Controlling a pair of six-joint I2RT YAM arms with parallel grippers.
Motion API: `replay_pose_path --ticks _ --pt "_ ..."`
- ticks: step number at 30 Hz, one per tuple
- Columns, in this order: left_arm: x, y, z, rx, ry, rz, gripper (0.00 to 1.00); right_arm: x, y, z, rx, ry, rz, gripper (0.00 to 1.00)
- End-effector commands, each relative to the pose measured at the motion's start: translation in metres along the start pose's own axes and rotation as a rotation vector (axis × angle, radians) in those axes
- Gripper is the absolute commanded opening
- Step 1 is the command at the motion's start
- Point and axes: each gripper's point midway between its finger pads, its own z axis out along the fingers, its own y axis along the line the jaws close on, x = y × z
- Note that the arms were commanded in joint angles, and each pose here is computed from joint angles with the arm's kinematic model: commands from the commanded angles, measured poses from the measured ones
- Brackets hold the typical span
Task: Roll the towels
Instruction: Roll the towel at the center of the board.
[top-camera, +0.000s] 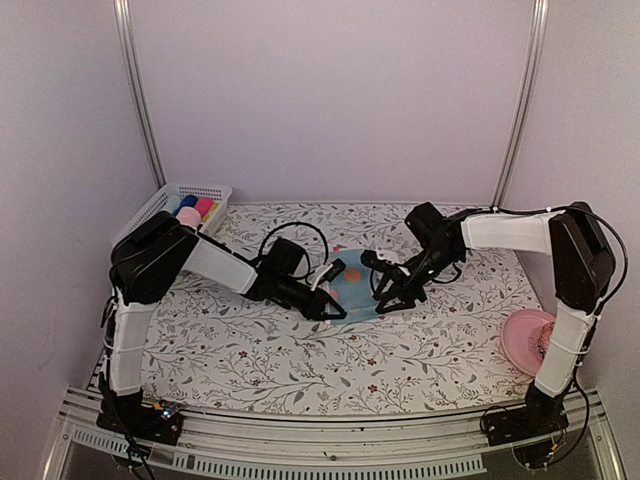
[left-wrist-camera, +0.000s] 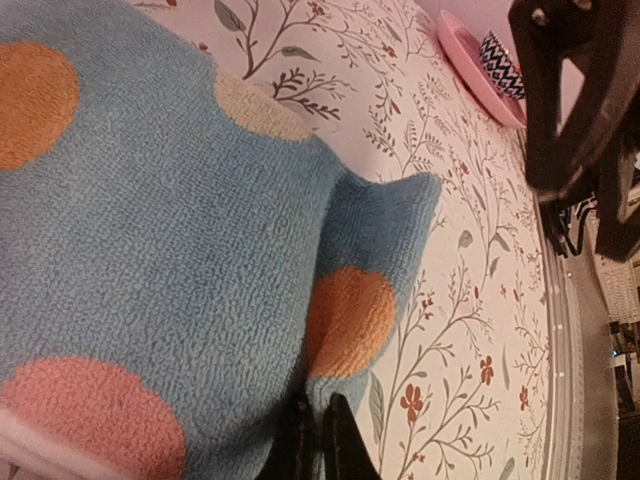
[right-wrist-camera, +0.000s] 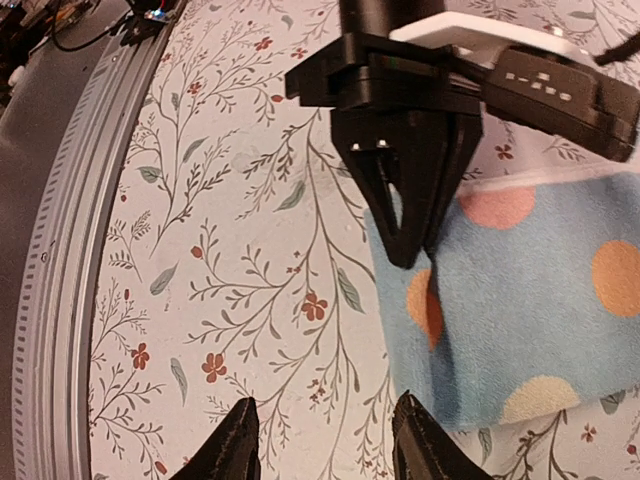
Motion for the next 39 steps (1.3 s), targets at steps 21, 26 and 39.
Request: replay_pose_path --ticks 21,26,39 --pt "0.032 0.034 0.004 -0.066 0.070 -0.126 0.00 0.011 -0.017 0.052 0.041 0.088 0.004 0.43" --pt "0.033 0.034 0.004 -0.066 0.071 -0.126 0.00 0.014 -0.026 0.052 0.077 0.100 0.020 0.43" --pt "0.033 0.035 0.003 -0.077 0.074 -0.126 0.03 0.028 -0.041 0.053 0.115 0.129 0.069 0.43"
